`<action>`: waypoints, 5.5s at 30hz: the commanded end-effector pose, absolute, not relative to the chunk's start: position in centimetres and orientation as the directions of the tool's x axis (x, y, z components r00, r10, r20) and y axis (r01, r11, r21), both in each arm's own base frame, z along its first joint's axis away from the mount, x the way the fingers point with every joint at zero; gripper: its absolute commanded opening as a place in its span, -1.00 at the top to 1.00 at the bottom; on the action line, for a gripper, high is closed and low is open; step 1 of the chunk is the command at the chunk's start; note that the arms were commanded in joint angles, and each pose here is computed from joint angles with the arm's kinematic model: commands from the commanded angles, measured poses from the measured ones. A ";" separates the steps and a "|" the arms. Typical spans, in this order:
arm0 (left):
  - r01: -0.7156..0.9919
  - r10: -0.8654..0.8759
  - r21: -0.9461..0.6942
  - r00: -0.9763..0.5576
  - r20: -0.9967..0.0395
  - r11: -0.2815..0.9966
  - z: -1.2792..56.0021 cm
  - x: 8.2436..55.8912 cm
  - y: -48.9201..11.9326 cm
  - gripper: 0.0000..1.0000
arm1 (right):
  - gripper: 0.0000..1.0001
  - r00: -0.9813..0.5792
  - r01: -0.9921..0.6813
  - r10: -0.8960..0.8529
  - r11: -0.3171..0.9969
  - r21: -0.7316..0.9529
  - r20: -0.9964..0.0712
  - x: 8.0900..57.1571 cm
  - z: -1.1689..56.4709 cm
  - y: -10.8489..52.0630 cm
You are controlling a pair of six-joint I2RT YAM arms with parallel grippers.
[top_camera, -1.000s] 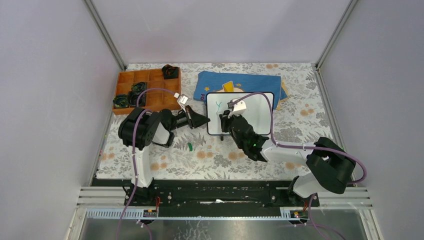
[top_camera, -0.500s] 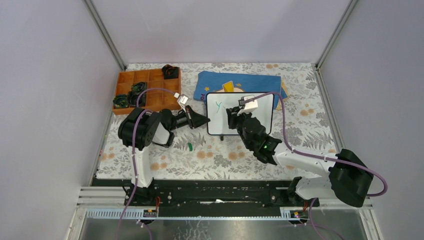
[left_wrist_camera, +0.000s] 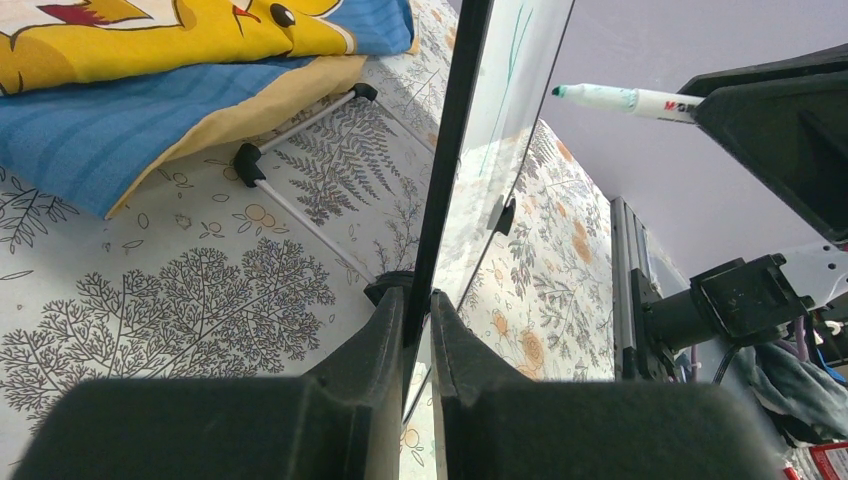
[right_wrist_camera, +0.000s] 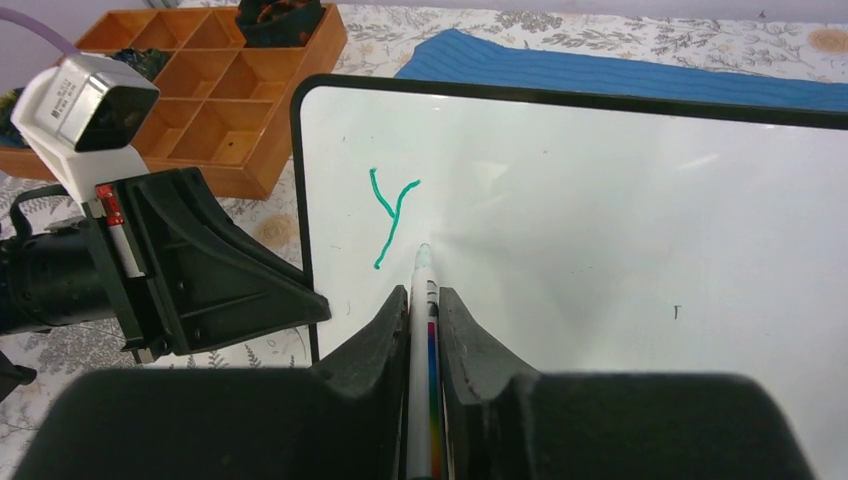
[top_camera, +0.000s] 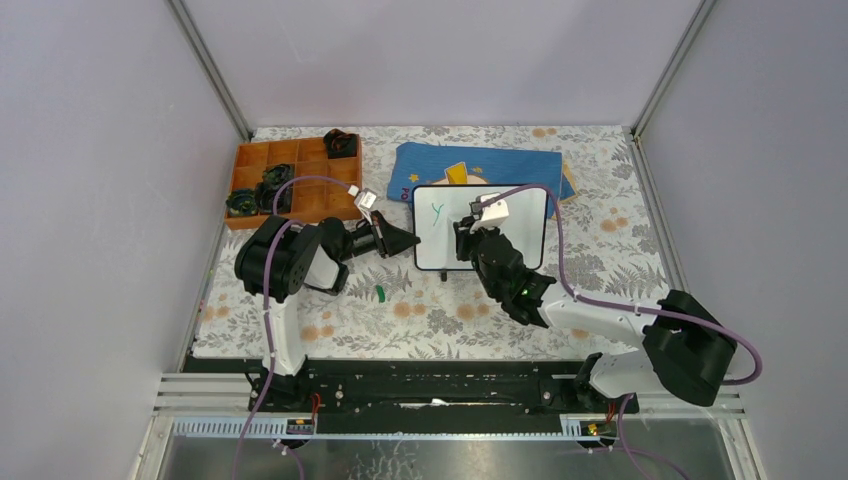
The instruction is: Write a sentence on the whiteboard
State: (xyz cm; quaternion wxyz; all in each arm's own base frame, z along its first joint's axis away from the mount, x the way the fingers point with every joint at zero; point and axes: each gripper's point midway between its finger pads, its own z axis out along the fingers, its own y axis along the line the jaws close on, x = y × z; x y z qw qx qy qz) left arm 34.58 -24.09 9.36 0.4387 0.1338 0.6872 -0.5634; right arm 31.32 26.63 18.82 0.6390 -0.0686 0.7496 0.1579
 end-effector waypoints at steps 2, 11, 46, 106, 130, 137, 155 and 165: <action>0.658 -0.286 -0.668 -0.604 -0.744 0.347 8.1 34.0 -24.2 1.00 | 1.00 -0.124 -0.318 0.153 0.930 0.185 -0.981 32.5 21.4 27.9; 0.656 -0.285 -0.669 -0.606 -0.743 0.348 8.0 34.0 -24.2 1.00 | 1.00 -0.125 -0.317 0.157 0.929 0.190 -0.980 33.1 21.2 28.3; 0.658 -0.277 -0.667 -0.607 -0.745 0.350 7.9 33.8 -24.3 1.00 | 1.00 -0.180 -0.278 0.118 0.946 0.165 -0.977 32.5 18.2 26.5; 0.660 -0.266 -0.662 -0.608 -0.748 0.355 7.8 33.8 -24.5 1.00 | 1.00 -0.124 -0.305 0.181 0.929 0.211 -0.976 32.5 22.5 26.2; 0.663 -0.263 -0.659 -0.605 -0.751 0.357 7.8 33.7 -24.5 1.00 | 1.00 -0.134 -0.278 0.146 0.944 0.178 -0.980 33.5 21.3 26.1; 0.663 -0.261 -0.658 -0.605 -0.752 0.358 7.8 33.7 -24.5 1.00 | 1.00 -0.143 -0.268 0.137 0.948 0.171 -0.980 33.8 20.8 26.3; 0.663 -0.256 -0.656 -0.606 -0.753 0.361 7.8 33.7 -24.5 1.00 | 1.00 -0.189 -0.272 0.117 0.948 0.166 -0.975 32.8 18.5 25.6; 0.662 -0.254 -0.657 -0.608 -0.752 0.360 7.7 33.6 -24.5 1.00 | 1.00 -0.208 -0.256 0.100 0.954 0.153 -0.973 32.4 17.7 24.8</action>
